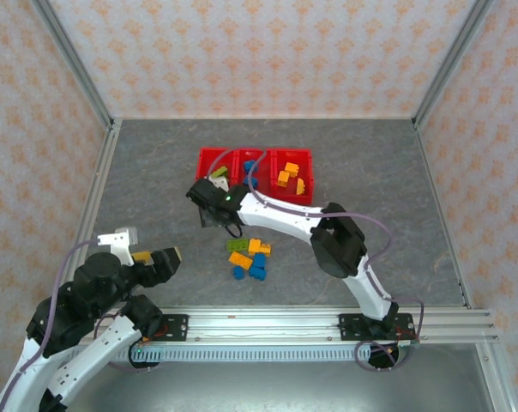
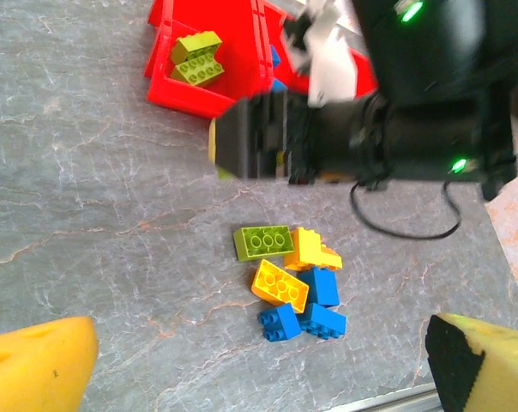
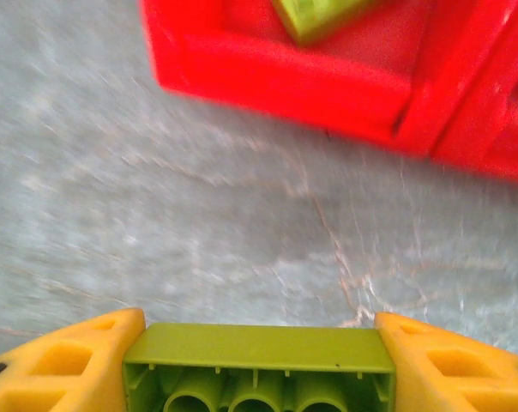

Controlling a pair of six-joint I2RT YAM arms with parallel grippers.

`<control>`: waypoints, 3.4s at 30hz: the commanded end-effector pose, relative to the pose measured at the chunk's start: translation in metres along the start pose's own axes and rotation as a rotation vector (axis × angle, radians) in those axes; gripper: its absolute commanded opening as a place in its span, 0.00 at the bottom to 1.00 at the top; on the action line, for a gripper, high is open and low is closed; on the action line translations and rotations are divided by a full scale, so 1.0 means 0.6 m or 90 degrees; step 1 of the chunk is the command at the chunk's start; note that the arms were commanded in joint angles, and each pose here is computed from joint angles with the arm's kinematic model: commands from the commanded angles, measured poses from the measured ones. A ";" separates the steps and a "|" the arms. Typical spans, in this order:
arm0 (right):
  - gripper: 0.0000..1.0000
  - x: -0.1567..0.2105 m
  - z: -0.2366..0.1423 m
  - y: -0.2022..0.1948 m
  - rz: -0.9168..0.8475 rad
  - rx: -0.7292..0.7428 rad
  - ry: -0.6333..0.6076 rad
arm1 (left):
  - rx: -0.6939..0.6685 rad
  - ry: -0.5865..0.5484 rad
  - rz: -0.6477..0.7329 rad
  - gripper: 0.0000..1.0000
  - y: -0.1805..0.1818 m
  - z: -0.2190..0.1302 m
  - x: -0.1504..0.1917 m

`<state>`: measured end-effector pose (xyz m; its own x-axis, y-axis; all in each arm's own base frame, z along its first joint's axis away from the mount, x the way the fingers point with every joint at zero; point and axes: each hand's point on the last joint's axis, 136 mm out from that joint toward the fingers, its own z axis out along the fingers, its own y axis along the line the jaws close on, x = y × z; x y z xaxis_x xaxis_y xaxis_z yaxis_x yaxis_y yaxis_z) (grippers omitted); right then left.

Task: Sort the legos into containers by color
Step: Pick up the lego from the center of the table, then place the lego in the container, then pick up the lego from the bottom-center of the table.

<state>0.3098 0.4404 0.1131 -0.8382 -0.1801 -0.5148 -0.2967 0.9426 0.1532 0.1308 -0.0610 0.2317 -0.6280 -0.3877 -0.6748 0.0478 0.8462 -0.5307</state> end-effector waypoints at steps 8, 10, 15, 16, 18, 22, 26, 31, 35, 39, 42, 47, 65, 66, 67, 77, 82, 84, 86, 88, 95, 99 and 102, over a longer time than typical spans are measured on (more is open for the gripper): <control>0.49 -0.219 -0.109 0.006 -0.075 -0.048 -0.225 | 0.017 0.002 -0.005 0.99 -0.020 0.009 -0.010; 0.49 -0.238 -0.100 0.004 -0.086 -0.056 -0.235 | 0.019 0.006 -0.010 0.99 -0.020 0.012 -0.006; 0.48 -0.276 -0.066 -0.004 -0.120 -0.061 -0.266 | 0.022 0.022 -0.020 0.99 -0.020 0.019 0.004; 0.48 -0.283 -0.057 -0.005 -0.126 -0.062 -0.271 | 0.019 0.025 -0.021 0.99 -0.018 0.020 0.005; 0.48 -0.292 -0.041 -0.002 -0.142 -0.075 -0.277 | 0.016 0.028 -0.023 0.99 -0.017 0.022 0.007; 0.48 -0.310 -0.006 -0.010 -0.149 -0.085 -0.286 | 0.008 0.036 -0.029 0.99 -0.014 0.026 0.012; 0.49 -0.322 0.022 -0.024 -0.146 -0.090 -0.291 | -0.002 0.037 -0.038 0.99 -0.009 0.023 0.012; 0.53 -0.328 0.048 -0.040 -0.136 -0.102 -0.285 | -0.007 0.033 -0.049 0.99 -0.006 0.017 0.010; 0.63 -0.327 0.064 -0.049 -0.131 -0.106 -0.276 | -0.008 0.038 -0.056 0.99 -0.006 0.017 0.012; 0.82 -0.328 0.067 -0.055 -0.125 -0.108 -0.274 | -0.011 0.042 -0.059 0.99 -0.007 0.021 0.013; 0.96 -0.333 0.056 -0.057 -0.120 -0.102 -0.273 | -0.006 0.048 -0.061 0.99 -0.012 0.026 0.013; 1.00 -0.344 0.011 -0.068 -0.086 -0.087 -0.274 | -0.006 0.058 -0.056 0.99 -0.020 0.035 0.011; 1.00 -0.182 -0.148 -0.144 0.080 -0.101 -0.138 | -0.010 0.089 -0.037 0.99 -0.024 0.085 0.031; 1.00 -0.160 -0.149 -0.144 0.080 -0.109 -0.124 | -0.011 0.091 -0.034 0.99 -0.023 0.087 0.033; 0.99 -0.138 -0.151 -0.142 0.074 -0.118 -0.111 | -0.013 0.094 -0.031 0.99 -0.022 0.089 0.035; 0.92 0.057 -0.154 -0.172 -0.015 -0.105 0.019 | -0.014 0.107 -0.012 0.99 -0.015 0.099 0.049; 0.83 0.125 -0.158 -0.199 -0.164 -0.091 0.052 | -0.007 0.110 -0.007 0.99 -0.017 0.106 0.053; 0.82 0.140 -0.159 -0.213 -0.222 -0.084 0.042 | -0.006 0.112 -0.005 0.99 -0.018 0.108 0.054; 0.83 0.148 -0.162 -0.226 -0.266 -0.077 0.021 | -0.007 0.113 -0.004 0.99 -0.018 0.109 0.054; 0.83 0.170 -0.170 -0.222 -0.344 -0.108 0.013 | -0.009 0.112 -0.006 0.99 -0.017 0.109 0.054; 0.85 0.232 -0.185 -0.186 -0.407 -0.164 0.037 | -0.003 0.094 -0.022 0.99 -0.015 0.100 0.048; 0.84 0.285 -0.162 -0.176 -0.448 -0.157 0.100 | 0.003 0.091 -0.024 0.99 -0.018 0.102 0.048; 0.84 0.314 -0.148 -0.169 -0.482 -0.150 0.129 | -0.003 0.097 -0.022 0.99 -0.016 0.106 0.051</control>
<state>0.1521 0.2888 0.0908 -0.4644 -0.7647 -0.4467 -0.8634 0.5033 0.0360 0.1586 -0.1001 0.1839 -0.7408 -0.3594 -0.5675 0.0085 0.8398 -0.5429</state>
